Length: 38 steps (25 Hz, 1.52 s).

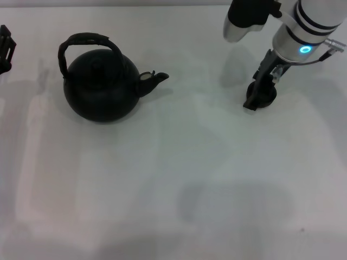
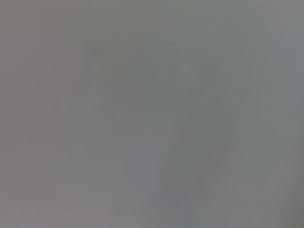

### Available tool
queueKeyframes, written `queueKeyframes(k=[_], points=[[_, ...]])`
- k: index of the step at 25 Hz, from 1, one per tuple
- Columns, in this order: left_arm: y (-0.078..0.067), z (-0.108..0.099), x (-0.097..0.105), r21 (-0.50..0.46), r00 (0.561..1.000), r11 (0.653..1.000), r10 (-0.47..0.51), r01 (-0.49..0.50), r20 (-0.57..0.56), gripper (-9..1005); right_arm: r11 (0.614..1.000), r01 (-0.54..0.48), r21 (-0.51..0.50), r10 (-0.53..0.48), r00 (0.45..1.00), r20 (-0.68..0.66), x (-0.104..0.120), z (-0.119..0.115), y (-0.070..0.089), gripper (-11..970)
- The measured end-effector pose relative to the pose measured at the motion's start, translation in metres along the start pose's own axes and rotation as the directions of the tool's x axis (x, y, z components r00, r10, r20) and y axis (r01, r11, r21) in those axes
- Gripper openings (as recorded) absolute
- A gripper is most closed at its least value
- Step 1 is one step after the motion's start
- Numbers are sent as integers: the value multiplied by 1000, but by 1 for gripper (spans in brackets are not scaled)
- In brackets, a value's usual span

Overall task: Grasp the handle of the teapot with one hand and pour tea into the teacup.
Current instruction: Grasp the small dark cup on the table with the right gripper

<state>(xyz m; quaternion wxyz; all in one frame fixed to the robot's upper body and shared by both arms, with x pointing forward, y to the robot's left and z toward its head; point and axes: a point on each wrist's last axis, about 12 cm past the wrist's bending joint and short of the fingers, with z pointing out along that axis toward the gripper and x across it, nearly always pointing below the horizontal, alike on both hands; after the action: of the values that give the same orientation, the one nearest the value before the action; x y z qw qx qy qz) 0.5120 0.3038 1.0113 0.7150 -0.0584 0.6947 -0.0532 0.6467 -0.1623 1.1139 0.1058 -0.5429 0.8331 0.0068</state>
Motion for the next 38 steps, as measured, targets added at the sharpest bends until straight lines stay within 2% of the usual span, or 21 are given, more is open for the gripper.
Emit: queueKeyframes(k=[14,24,28,34,38], points=[[-4,6,-4,20,1000,1000,3,-3,19,739,1000,-8,-3,8,999,-34,8,-1,-1,784],[-2,8,-6,10,1000,1000,5,-6,27,740,998,69,0,-69,998,6,-15,-25,1,729],[-1,8,-6,7,1000,1000,4,-4,28,740,988,156,4,-156,987,24,-33,-32,13,732],[-1,8,-6,6,1000,1000,3,-3,28,740,943,331,-38,-330,944,14,-55,-26,49,736],[-2,8,-6,5,1000,1000,2,-2,28,740,916,395,-70,-394,919,24,-62,-23,67,738]])
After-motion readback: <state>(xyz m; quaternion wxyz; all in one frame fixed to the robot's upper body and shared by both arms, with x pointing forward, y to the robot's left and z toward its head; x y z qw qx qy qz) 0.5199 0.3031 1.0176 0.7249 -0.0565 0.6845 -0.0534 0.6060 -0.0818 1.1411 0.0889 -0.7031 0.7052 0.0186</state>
